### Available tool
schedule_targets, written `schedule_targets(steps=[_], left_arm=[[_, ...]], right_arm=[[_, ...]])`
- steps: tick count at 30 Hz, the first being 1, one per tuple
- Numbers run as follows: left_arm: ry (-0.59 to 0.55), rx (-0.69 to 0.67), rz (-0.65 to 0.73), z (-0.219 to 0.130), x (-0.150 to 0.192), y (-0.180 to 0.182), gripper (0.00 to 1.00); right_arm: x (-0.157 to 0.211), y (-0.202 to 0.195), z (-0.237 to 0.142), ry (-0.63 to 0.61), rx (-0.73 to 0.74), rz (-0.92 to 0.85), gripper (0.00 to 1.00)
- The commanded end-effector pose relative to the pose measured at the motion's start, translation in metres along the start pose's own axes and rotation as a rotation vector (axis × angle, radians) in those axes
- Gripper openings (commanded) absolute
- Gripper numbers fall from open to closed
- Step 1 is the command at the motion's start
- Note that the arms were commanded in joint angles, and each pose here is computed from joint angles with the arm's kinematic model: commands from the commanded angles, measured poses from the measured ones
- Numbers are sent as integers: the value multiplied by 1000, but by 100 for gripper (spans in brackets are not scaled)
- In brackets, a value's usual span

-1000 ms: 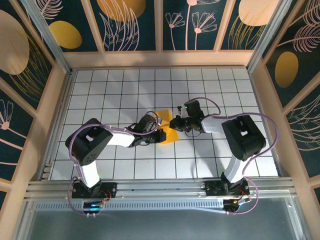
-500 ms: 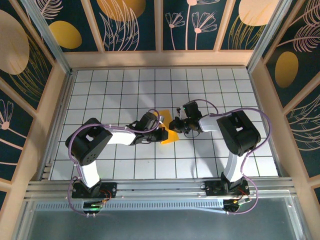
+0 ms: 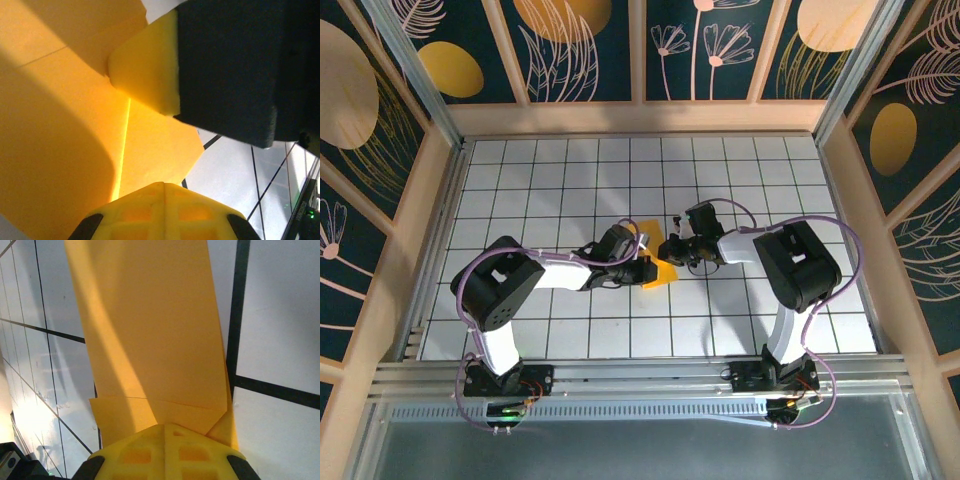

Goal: Fold a paper plane with a square sheet of paper (fold left side to right side)
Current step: Fold the triangle a second time at the center of the table.

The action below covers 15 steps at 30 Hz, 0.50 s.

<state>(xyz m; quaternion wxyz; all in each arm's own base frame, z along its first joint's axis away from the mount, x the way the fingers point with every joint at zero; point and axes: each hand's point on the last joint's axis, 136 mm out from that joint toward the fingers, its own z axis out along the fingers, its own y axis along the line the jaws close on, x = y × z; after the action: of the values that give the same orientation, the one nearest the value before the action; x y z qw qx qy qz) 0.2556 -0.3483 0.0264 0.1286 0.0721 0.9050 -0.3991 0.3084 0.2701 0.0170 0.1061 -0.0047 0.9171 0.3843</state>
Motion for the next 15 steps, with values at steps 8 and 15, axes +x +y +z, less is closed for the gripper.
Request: schedule_targets(steps=[8,15], left_arm=[[49,-44,-23,4,20,18,0],[73,-67,-30,8,31,27,0]], right_arm=[[20,-33,8,58,128,32,0],[19,-32,8,57,130,27,0]])
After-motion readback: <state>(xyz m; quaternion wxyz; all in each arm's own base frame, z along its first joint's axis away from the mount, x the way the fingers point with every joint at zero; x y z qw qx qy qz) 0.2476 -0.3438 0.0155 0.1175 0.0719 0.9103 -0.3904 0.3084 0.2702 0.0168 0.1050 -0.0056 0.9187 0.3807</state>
